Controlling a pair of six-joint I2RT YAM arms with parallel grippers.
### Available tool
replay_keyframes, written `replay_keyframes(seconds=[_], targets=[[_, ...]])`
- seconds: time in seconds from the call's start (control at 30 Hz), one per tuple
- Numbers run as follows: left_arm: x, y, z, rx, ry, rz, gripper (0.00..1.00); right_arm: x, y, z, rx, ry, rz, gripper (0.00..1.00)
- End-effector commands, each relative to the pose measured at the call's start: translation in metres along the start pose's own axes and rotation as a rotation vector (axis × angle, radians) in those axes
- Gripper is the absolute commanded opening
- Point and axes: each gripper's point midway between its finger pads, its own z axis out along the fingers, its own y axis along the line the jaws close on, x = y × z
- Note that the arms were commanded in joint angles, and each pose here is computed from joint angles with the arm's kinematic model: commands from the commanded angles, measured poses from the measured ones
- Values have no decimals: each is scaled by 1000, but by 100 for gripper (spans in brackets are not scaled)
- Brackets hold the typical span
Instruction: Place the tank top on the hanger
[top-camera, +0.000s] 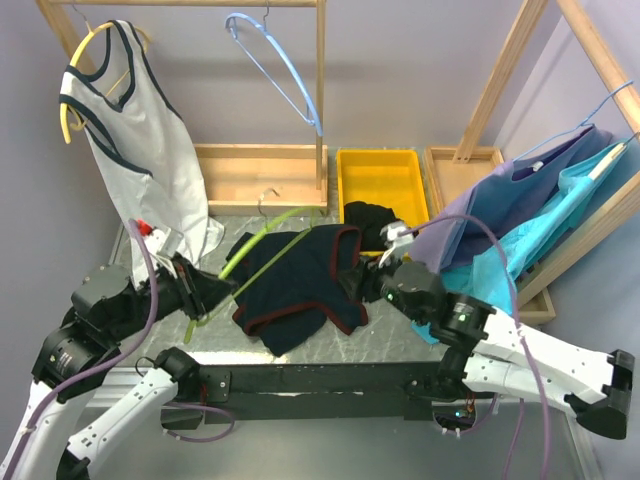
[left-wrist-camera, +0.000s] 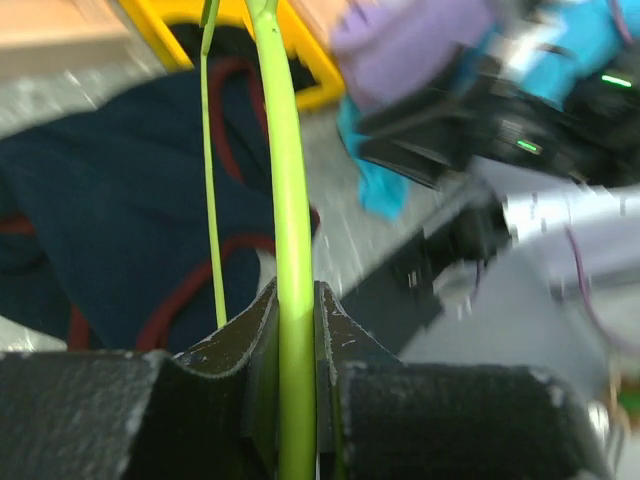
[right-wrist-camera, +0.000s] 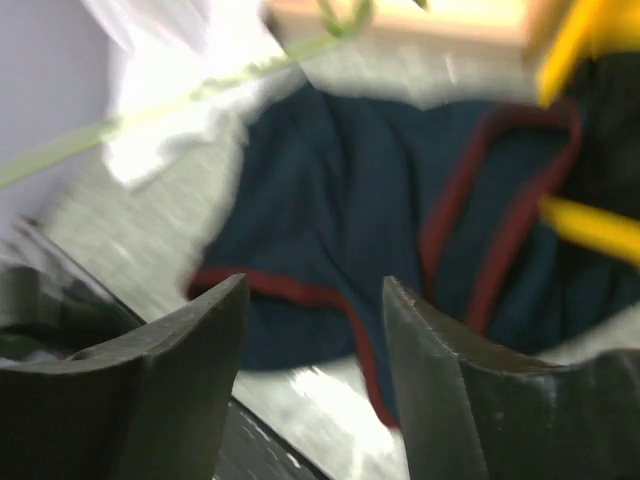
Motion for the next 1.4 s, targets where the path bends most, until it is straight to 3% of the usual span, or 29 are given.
replay_keyframes(seconds=[0.0,0.1,0.23,0.63,0.87,1.0,1.03,1.13,1.37], targets=[[23,-18,-14,132,99,93,1,87,-38,4,106,190,36,59],[24,-15,-24,112,100,122,1,126,-45,7,117,266,65,53],[27,-16,-34,106,119,149,1,162,-41,3,131,334,40,53],[35,-23,-51,141,156,164,1,198,-42,16,293,385,-157,58],[42,-21,-51,157,201,198,1,194,-49,30,368,374,-216,62],[50,-17,-46,143,267,197,1,186,-54,38,381,366,-211,47],[51,-16,-44,140,286,202,1,184,-58,39,395,367,-217,37],[45,-18,-46,139,284,232,1,176,-58,39,397,359,-218,22],[53,-25,-44,202,338,274,1,146,-57,42,316,345,-107,9]])
